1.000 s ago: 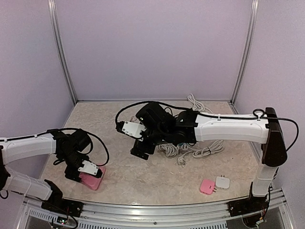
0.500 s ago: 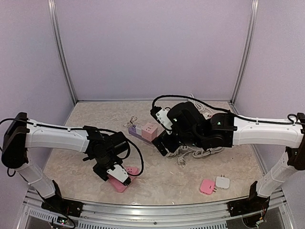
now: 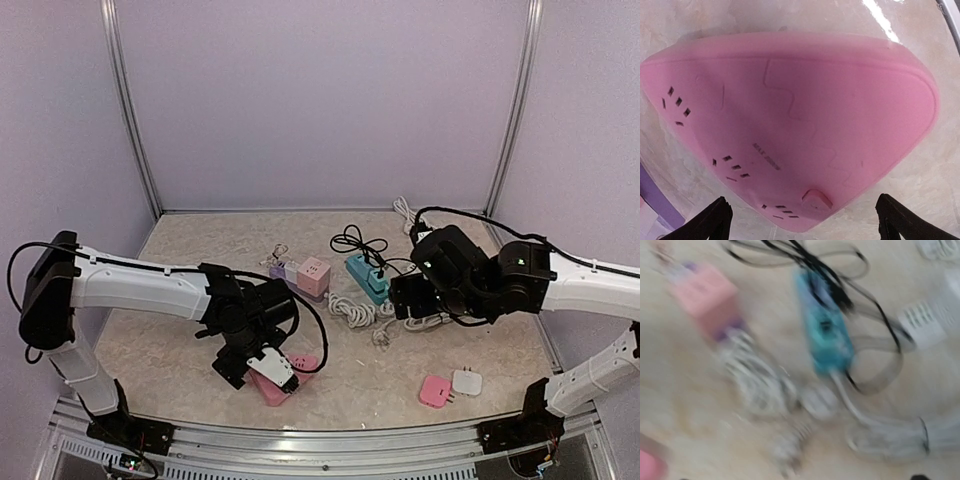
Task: Insert the plug
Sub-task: Move the socket to the center of the board, then pick up the plug from the center of the board.
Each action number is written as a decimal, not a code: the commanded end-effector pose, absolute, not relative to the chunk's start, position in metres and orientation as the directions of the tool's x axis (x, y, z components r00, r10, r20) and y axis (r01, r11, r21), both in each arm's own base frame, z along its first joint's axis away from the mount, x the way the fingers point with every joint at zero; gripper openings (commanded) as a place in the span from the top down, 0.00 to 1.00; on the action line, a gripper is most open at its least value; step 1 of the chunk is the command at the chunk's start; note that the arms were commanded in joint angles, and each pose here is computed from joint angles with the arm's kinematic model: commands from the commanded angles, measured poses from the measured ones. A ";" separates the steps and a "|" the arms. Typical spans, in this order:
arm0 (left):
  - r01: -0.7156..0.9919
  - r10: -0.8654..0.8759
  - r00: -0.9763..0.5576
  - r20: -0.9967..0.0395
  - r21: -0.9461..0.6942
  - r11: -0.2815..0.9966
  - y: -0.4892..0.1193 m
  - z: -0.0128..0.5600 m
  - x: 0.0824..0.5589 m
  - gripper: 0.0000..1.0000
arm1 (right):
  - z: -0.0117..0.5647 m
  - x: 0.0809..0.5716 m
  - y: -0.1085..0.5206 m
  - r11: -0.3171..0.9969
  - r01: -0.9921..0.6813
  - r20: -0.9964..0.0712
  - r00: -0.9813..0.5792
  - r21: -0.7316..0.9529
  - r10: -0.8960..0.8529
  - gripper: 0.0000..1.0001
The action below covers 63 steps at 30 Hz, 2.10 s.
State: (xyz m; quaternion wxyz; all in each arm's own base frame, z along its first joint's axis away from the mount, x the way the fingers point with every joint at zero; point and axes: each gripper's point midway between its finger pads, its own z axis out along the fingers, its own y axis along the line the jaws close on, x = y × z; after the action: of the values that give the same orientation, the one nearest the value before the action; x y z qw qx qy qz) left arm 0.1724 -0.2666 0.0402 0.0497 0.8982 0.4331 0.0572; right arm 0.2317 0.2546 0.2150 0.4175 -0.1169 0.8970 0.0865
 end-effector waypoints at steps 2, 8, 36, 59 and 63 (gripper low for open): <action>0.818 0.836 0.549 -0.005 0.208 -0.536 -0.260 0.089 0.180 0.01 | 0.136 0.202 0.170 1.000 0.023 -0.480 -0.877 -0.002 0.019 0.19; 0.875 0.900 0.429 -0.077 0.283 -0.393 -0.240 0.125 0.195 0.01 | 0.090 0.172 0.173 0.997 0.082 -0.283 -0.956 0.002 0.079 0.26; 0.898 0.932 0.161 -0.324 0.440 -0.002 -0.144 0.146 0.176 0.01 | 0.011 0.127 0.180 0.971 0.184 -0.138 -0.977 -0.151 0.164 0.19; 0.907 0.938 -0.179 -0.297 0.321 0.275 -0.093 0.132 0.210 0.01 | 0.021 0.118 0.216 0.647 -0.753 0.165 -0.657 -0.115 -0.735 0.00; 0.866 0.902 -0.301 -0.309 0.307 0.394 -0.068 0.133 0.219 0.01 | 0.017 0.122 0.208 0.630 -0.768 0.223 -0.638 -0.114 -0.737 0.01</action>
State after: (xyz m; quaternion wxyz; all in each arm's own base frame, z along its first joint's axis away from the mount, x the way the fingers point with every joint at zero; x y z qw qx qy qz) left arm 0.2125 -0.0829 0.1242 0.2138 0.5935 0.7747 0.0442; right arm 0.1171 0.2210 0.0180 -0.0476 -0.3827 0.9195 -0.0757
